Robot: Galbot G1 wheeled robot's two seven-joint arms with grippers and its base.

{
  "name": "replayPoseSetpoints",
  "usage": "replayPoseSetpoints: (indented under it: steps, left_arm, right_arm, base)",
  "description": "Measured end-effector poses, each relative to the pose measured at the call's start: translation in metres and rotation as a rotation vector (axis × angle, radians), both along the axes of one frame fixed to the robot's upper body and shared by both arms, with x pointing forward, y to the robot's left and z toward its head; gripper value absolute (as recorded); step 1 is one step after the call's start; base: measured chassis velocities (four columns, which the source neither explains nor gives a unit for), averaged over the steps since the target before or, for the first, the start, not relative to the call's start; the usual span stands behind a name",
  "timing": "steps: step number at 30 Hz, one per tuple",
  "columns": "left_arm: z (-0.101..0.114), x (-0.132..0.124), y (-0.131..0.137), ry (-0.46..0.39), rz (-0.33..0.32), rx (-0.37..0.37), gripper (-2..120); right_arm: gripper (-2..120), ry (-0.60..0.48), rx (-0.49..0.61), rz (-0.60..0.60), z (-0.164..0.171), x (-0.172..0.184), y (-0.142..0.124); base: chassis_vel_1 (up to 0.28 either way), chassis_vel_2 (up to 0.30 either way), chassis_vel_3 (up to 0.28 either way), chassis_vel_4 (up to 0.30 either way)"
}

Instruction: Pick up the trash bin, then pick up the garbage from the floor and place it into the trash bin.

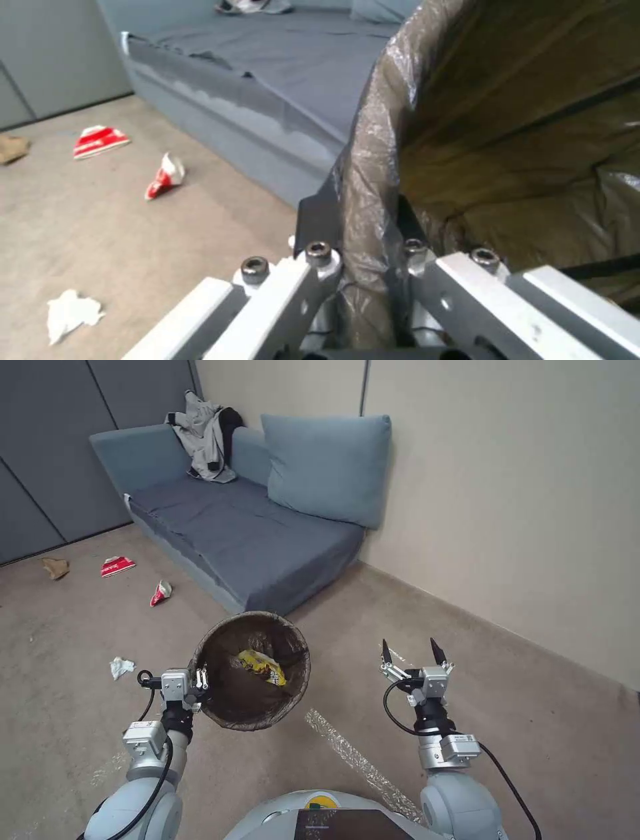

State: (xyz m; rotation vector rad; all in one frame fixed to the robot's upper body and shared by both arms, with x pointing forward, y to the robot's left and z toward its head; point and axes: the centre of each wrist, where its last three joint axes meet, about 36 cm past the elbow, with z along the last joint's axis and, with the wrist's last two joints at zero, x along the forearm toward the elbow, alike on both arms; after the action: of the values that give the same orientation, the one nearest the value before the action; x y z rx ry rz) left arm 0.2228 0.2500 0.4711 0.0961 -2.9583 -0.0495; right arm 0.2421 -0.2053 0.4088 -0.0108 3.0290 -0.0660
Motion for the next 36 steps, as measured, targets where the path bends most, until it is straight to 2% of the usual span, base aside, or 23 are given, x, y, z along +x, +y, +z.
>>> replayPoseSetpoints:
  steps: [36]
  left_arm:
    - [-0.0049,0.0015,0.0019,0.007,0.009,0.002,0]
  right_arm:
    - [100,0.003,-0.003,0.000,-0.0046,0.0090,0.0001]
  base:
    - [0.058,0.055,0.058,0.058]
